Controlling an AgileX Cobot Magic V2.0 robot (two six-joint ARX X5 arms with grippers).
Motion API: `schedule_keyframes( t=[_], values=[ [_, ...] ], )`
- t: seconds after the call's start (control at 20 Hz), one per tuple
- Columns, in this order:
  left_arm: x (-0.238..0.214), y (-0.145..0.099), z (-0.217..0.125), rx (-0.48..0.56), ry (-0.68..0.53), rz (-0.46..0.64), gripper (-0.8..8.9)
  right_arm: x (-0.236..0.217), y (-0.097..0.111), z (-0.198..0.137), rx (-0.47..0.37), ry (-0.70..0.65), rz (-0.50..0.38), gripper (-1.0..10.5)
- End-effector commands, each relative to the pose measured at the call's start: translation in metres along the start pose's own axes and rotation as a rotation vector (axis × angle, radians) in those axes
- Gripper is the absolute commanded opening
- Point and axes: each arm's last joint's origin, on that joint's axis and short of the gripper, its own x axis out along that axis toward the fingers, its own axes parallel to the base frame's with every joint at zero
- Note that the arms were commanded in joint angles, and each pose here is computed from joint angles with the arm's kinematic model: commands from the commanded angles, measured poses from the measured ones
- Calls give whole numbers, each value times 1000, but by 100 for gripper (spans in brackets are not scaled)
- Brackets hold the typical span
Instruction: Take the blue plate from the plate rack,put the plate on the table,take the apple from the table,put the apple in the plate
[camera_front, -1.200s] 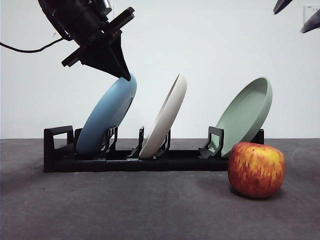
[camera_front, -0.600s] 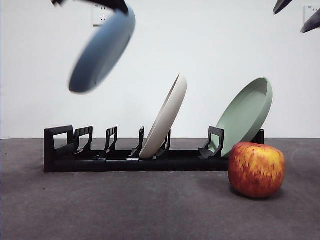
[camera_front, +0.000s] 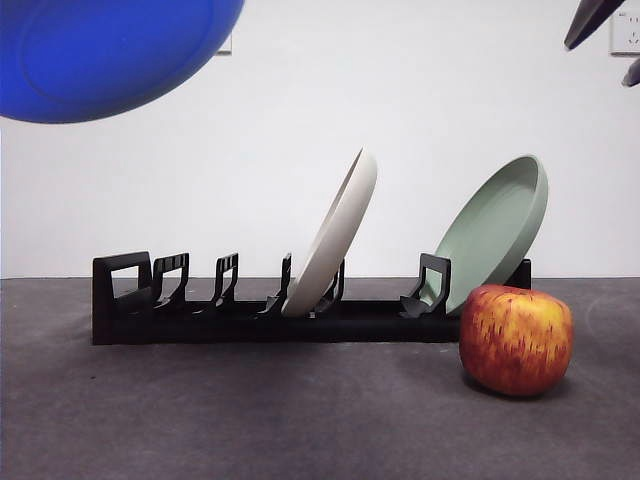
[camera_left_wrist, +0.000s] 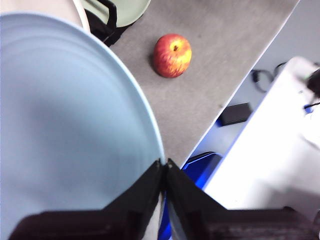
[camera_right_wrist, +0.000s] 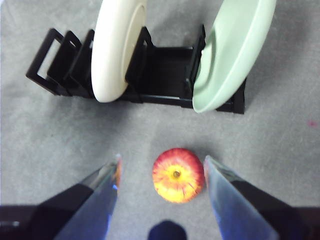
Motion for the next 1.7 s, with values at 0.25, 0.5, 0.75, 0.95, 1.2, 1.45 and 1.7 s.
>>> schedule_keyframes(
  t=[0.25, 0.5, 0.75, 0.95, 1.2, 1.45, 1.7],
  values=[
    [63, -47, -29, 38, 85, 74, -9, -1, 0, 0, -30, 3, -2, 284],
    [140, -63, -39, 131, 194, 121, -9, -1, 0, -3, -31, 33, -7, 287],
    [213, -64, -46, 263, 335, 242, -9, -1, -1, -5, -28, 52, -13, 294],
    [243, -62, -51, 277, 367, 248, -9, -1, -1, -5, -28, 55, -13, 536],
    [240, -60, -47, 252, 343, 216, 155, -1, -1, -5, -28, 57, -12, 568],
    [209, -61, -25, 206, 255, 206, 227, 10, -3, -3, -17, 96, -18, 568],
    [135, -54, 3, 158, 34, 254, 226, 40, -8, -2, -13, 212, -24, 568]
  ],
)
